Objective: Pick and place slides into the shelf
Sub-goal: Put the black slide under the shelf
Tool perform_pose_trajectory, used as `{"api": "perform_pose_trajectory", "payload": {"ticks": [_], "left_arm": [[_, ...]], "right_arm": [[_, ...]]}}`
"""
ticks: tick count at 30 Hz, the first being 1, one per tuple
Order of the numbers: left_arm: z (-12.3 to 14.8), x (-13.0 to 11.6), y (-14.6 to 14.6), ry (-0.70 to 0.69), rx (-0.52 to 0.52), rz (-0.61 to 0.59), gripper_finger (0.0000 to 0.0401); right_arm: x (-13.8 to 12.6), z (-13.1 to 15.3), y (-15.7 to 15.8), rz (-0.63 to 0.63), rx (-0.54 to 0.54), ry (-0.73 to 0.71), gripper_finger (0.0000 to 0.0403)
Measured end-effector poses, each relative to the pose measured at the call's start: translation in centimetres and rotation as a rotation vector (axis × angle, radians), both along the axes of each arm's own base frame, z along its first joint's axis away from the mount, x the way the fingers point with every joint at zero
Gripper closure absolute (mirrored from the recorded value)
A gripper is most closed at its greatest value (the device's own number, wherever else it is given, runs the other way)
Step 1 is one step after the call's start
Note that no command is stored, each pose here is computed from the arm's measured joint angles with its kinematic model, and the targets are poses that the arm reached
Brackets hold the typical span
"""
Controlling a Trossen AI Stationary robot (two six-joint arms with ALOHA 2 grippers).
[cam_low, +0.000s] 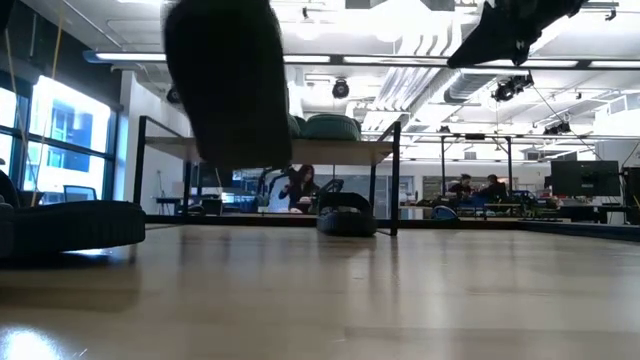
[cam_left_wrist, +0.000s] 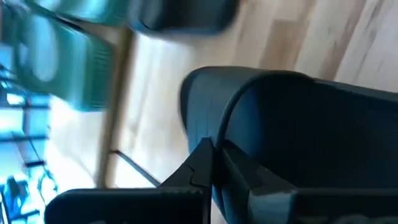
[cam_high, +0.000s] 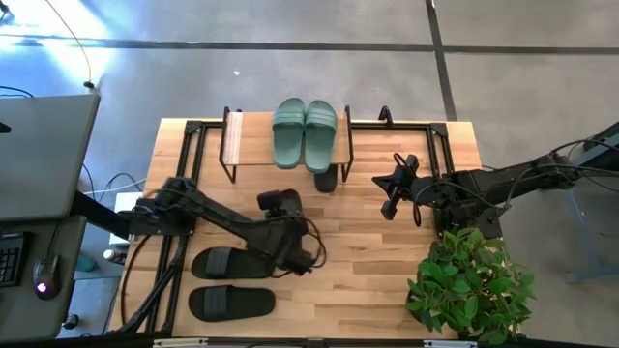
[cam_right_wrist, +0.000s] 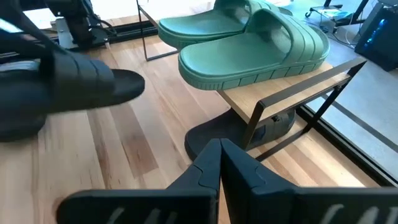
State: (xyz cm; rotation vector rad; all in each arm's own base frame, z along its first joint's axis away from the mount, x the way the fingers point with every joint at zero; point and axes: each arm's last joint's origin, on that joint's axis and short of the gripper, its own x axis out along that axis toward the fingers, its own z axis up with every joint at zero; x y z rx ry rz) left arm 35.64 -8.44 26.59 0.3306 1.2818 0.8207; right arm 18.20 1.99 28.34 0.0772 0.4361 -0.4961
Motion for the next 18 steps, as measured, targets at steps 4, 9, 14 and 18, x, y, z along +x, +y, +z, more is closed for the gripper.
{"api": "perform_pose_trajectory", "payload": {"ticks": [4, 9, 14, 18], "left_arm": [[2.1, -2.0, 0.2, -0.027, 0.091, -0.075, 0.0399], [0.6, -4.3, 1.4, 0.039, 0.132, -0.081, 0.0400], [-3.4, -6.0, 2.7, 0.060, 0.129, -0.062, 0.0400], [-5.7, -6.1, 3.3, 0.069, 0.125, -0.092, 0.0401]], "right_arm": [[0.0, 0.0, 0.0, 0.000, -0.003, 0.004, 0.0402], [0.0, 0.0, 0.0, -0.007, -0.007, 0.002, 0.0402], [0.0, 0.0, -0.1, -0.015, -0.013, 0.003, 0.0402], [-0.1, 0.0, -0.2, -0.053, -0.036, -0.002, 0.0402]]}}
